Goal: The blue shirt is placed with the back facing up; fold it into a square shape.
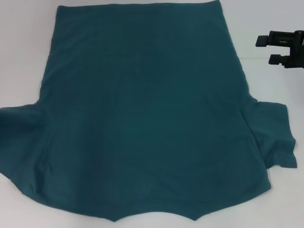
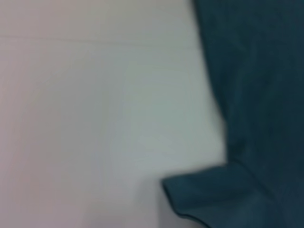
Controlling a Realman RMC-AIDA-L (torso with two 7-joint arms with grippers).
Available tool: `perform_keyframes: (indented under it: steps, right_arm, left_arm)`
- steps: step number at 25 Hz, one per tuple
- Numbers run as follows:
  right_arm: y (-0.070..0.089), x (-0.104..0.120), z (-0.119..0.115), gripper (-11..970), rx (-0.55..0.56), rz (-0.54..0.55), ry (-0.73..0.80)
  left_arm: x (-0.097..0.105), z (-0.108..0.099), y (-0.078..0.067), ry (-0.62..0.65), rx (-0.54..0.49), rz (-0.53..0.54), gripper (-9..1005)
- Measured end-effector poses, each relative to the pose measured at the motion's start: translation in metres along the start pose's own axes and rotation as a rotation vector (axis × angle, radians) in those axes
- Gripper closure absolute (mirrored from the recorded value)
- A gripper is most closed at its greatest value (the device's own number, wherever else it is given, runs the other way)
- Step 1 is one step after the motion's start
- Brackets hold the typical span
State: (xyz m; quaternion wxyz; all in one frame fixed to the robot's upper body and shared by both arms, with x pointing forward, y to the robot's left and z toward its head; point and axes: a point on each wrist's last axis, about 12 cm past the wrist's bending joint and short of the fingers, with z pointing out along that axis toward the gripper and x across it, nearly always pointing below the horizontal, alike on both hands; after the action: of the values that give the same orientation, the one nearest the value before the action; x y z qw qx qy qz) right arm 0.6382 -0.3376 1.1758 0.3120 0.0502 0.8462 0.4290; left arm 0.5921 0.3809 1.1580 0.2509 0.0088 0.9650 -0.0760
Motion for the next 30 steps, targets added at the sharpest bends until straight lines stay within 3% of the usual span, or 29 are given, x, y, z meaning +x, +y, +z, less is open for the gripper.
perform_keyframes:
  steps: [8, 11, 14, 20, 30]
  right_arm:
    - [0.0, 0.001, 0.002, 48, -0.001, 0.0, 0.006]
    - [0.001, 0.002, 0.003, 48, -0.003, -0.006, 0.008]
    - [0.0, 0.003, 0.003, 48, -0.004, -0.009, 0.008]
    - [0.001, 0.005, 0.005, 47, -0.008, -0.008, 0.011]
    - [-0.001, 0.007, 0.005, 48, -0.006, -0.009, 0.014]
  left_arm:
    - [-0.02, -0.004, -0.049, 0.158, 0.101, -0.051, 993]
    - [-0.03, 0.004, -0.072, 0.211, 0.15, -0.033, 992]
    - [-0.035, 0.011, -0.084, 0.228, 0.171, -0.026, 991]
    - [-0.042, 0.025, -0.099, 0.229, 0.184, -0.023, 989]
    - [-0.043, 0.032, -0.106, 0.209, 0.2, -0.027, 990]
